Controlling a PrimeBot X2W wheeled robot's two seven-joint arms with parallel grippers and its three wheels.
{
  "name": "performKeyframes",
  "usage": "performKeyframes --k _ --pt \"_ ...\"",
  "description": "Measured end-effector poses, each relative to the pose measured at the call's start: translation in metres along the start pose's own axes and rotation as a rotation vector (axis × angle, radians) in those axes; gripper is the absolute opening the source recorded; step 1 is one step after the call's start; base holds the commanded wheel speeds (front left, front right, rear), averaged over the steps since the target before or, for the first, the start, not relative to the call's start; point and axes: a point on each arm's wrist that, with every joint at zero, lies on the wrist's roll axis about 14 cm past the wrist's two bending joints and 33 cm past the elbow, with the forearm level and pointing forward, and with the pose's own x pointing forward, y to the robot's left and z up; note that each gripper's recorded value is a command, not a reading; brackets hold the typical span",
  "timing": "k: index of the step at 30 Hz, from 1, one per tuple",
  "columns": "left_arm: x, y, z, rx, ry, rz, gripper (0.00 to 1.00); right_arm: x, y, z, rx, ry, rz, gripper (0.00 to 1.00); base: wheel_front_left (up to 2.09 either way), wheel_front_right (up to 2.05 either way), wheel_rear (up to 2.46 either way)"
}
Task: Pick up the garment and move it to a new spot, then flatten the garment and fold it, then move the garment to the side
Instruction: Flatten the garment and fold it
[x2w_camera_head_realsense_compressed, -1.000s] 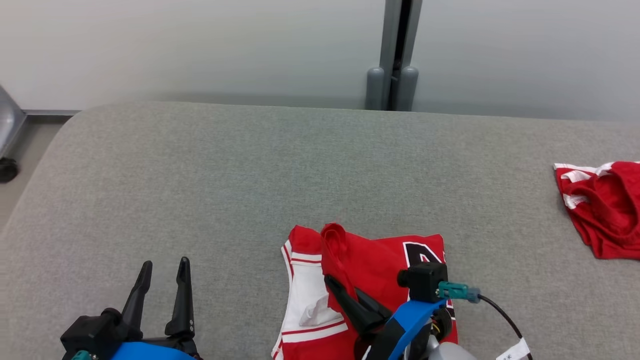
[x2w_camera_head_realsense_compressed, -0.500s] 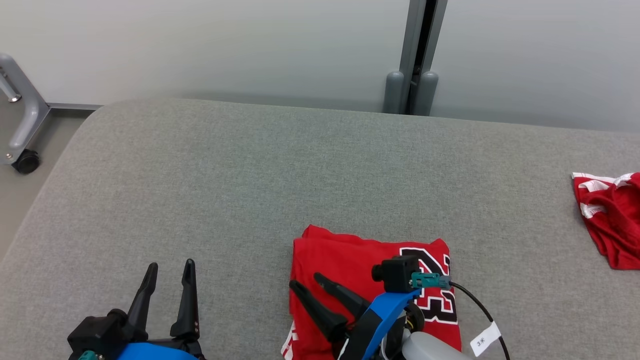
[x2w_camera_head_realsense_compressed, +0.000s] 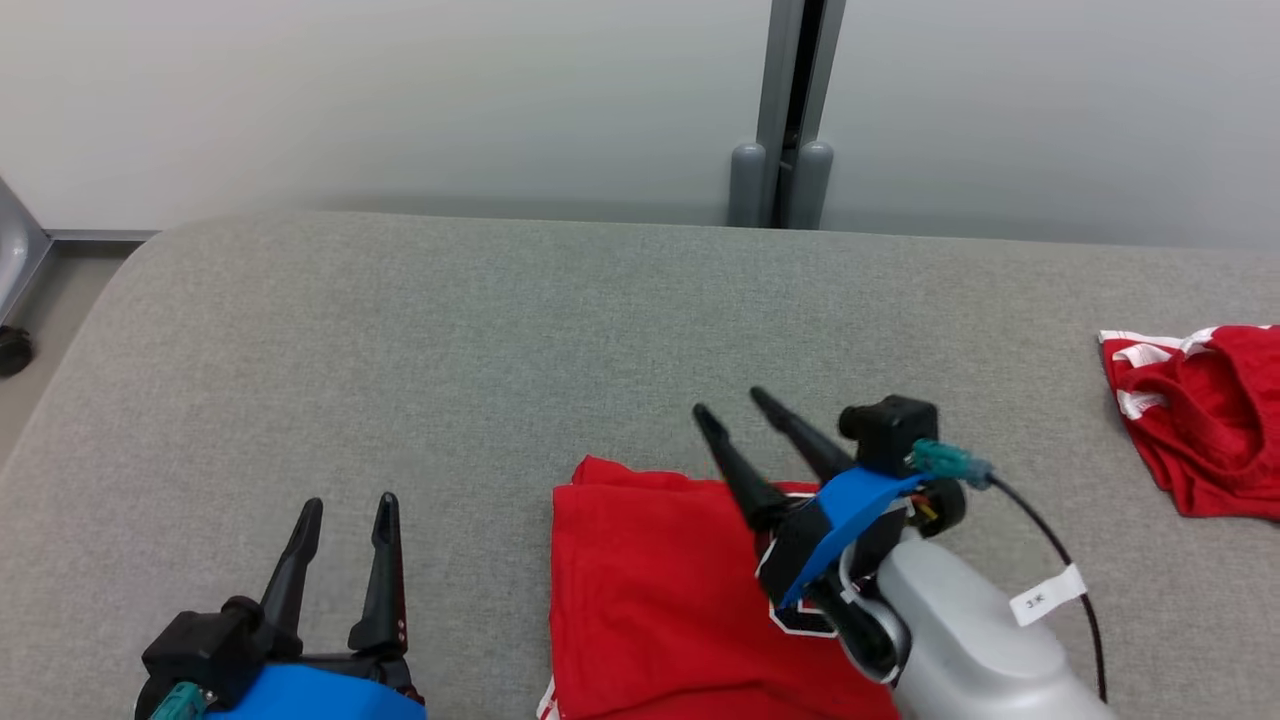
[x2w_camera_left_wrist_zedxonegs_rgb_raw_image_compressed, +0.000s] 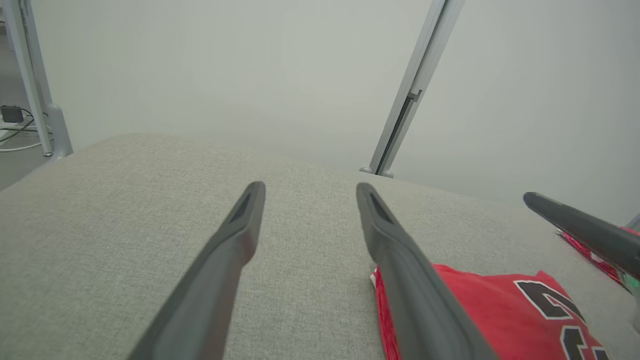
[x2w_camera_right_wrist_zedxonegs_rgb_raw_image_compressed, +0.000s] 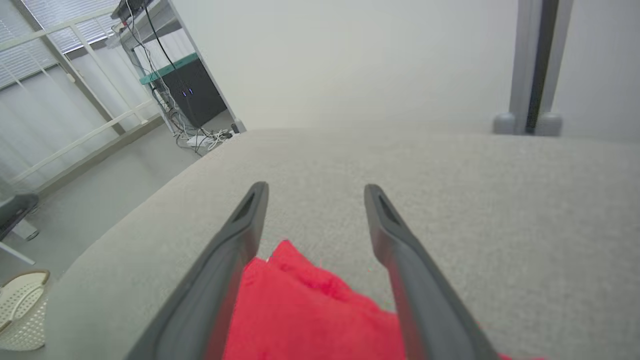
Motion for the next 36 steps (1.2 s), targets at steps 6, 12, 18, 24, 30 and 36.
performKeyframes --k 6,12,18,24,30,36 --pt "0.010 -0.016 0.013 0.001 -0.049 -0.042 1.00 -0.039 -0.060 0.025 -0.110 -0.117 -0.205 1.00 0.00 0.00 0.00" --pt "0.006 -0.018 0.009 -0.010 -0.051 -0.023 1.00 -0.102 -0.101 0.031 -0.160 -0.182 -0.395 1.00 0.00 0.00 0.00" --pt "-0.005 -0.012 -0.006 -0.006 -0.014 0.010 1.00 -0.147 -0.118 0.028 -0.157 -0.209 -0.505 1.00 0.00 0.00 0.00" --pt "-0.012 -0.010 -0.018 -0.003 0.023 0.014 1.00 -0.159 -0.115 0.021 -0.133 -0.210 -0.516 1.00 0.00 0.00 0.00" --pt "-0.012 -0.007 -0.019 -0.001 0.024 0.018 1.00 -0.158 -0.111 0.022 -0.134 -0.215 -0.503 1.00 0.00 0.00 0.00" --pt "-0.013 -0.006 -0.020 0.002 0.026 0.020 1.00 -0.157 -0.111 0.022 -0.135 -0.217 -0.501 1.00 0.00 0.00 0.00"
